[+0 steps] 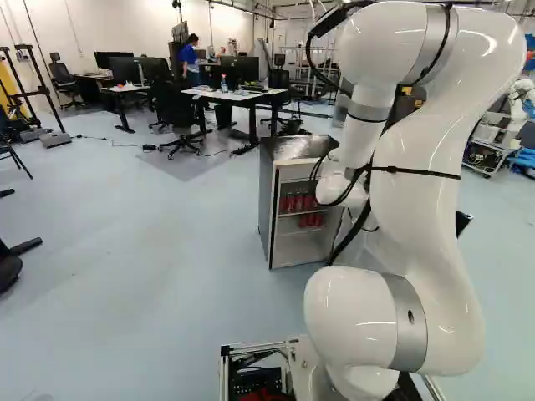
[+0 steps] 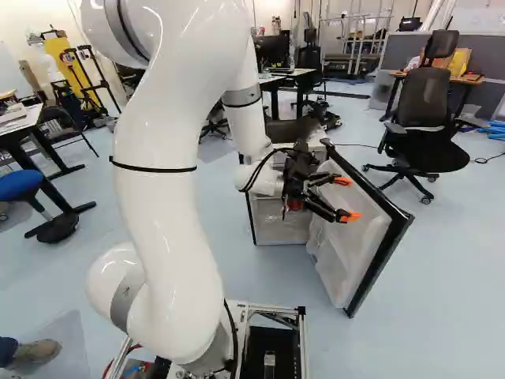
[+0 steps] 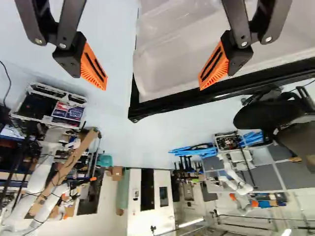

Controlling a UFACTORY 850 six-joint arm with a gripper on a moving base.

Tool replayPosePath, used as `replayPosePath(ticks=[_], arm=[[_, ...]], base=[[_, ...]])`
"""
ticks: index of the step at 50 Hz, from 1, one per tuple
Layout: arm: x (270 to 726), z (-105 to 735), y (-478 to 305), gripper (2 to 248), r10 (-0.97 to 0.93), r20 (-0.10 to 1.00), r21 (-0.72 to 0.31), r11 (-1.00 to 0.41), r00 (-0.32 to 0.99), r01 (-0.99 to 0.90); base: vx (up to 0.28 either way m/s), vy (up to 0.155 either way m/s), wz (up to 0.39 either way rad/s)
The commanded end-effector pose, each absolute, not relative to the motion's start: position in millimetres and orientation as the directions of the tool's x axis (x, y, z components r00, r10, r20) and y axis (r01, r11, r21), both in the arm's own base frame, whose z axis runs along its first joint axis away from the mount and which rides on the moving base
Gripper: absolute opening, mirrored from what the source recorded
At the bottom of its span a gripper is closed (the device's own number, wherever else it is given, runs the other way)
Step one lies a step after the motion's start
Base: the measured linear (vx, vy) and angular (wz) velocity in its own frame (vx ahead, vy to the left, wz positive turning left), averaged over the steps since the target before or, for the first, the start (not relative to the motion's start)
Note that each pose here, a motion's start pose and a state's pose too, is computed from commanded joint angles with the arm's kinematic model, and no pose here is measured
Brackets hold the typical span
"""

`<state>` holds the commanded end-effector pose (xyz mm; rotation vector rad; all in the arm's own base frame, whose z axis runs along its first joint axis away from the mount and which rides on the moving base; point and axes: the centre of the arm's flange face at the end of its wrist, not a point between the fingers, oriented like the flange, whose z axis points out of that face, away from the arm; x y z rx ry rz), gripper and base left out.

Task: Grab a drink from the fridge

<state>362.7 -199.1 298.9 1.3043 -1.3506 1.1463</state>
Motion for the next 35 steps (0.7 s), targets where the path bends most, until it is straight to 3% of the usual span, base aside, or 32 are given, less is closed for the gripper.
replayPosePath(ticks=[35], arm=[[380, 298, -184, 247, -0.163, 0.984, 0.007, -0.362, 0.071, -0.932]], base=[[0.000, 0.000, 0.000]])
